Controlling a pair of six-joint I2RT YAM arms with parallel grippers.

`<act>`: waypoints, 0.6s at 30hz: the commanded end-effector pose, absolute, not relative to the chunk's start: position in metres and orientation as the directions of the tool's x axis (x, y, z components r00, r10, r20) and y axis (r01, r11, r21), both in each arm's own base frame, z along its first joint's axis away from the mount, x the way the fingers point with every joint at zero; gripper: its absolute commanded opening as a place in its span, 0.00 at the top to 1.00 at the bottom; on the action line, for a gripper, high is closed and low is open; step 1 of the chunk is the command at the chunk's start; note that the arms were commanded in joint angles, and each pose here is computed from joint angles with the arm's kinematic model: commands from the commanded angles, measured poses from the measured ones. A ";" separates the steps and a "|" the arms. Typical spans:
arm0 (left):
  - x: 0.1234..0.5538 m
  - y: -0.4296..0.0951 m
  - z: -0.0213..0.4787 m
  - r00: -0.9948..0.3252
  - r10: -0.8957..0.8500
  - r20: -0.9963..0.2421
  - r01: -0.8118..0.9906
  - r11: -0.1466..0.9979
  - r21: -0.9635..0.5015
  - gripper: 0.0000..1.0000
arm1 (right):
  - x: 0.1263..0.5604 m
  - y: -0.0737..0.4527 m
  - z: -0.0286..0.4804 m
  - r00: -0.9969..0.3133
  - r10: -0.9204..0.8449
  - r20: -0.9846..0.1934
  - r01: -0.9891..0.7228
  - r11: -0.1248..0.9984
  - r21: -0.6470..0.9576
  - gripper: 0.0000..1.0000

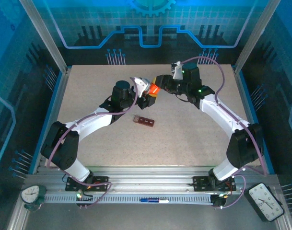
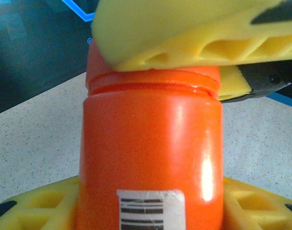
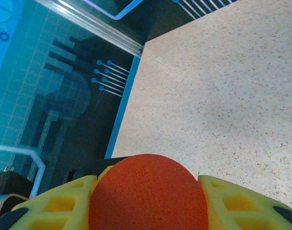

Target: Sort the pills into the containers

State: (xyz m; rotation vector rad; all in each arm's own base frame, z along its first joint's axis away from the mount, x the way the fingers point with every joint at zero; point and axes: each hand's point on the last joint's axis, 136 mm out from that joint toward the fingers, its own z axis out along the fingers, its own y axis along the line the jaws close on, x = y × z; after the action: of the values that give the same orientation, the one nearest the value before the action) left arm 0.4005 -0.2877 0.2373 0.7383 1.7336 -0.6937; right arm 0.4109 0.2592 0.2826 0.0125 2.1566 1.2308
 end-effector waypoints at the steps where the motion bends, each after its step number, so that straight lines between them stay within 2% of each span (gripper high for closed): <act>1: 0.393 -0.292 0.267 -0.220 0.073 -0.973 0.800 0.584 -0.137 0.91 | 0.409 0.266 0.308 -0.750 0.213 -0.626 -0.500 0.437 0.748 0.69; 3: 0.388 -0.291 0.275 -0.250 0.030 -0.968 0.817 0.543 -0.194 0.91 | 0.405 0.266 0.315 -0.706 0.146 -0.693 -0.606 0.383 0.697 0.68; 5: 0.384 -0.287 0.283 -0.285 -0.018 -0.958 0.827 0.501 -0.255 0.91 | 0.402 0.262 0.313 -0.656 0.084 -0.750 -0.672 0.387 0.632 0.67; 9: 0.382 -0.284 0.288 -0.298 -0.041 -0.954 0.829 0.483 -0.280 0.91 | 0.402 0.258 0.306 -0.653 0.029 -0.756 -0.677 0.424 0.601 0.61; 13: 0.392 -0.277 0.278 -0.279 -0.006 -0.960 0.797 0.556 -0.235 0.92 | 0.406 0.251 0.317 -0.683 0.118 -0.721 -0.607 0.458 0.649 0.33; 15: 0.396 -0.273 0.273 -0.258 0.018 -0.966 0.778 0.596 -0.197 0.92 | 0.410 0.242 0.320 -0.711 0.187 -0.678 -0.531 0.489 0.692 0.25; 18: 0.399 -0.272 0.266 -0.211 0.078 -0.974 0.758 0.642 -0.113 0.92 | 0.412 0.232 0.325 -0.733 0.295 -0.613 -0.421 0.512 0.749 0.19</act>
State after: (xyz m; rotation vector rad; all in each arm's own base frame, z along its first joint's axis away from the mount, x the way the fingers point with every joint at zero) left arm 0.3962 -0.2796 0.2560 0.6757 1.7292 -0.8498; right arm 0.4099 0.2490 0.3046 -0.2843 2.0489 1.2931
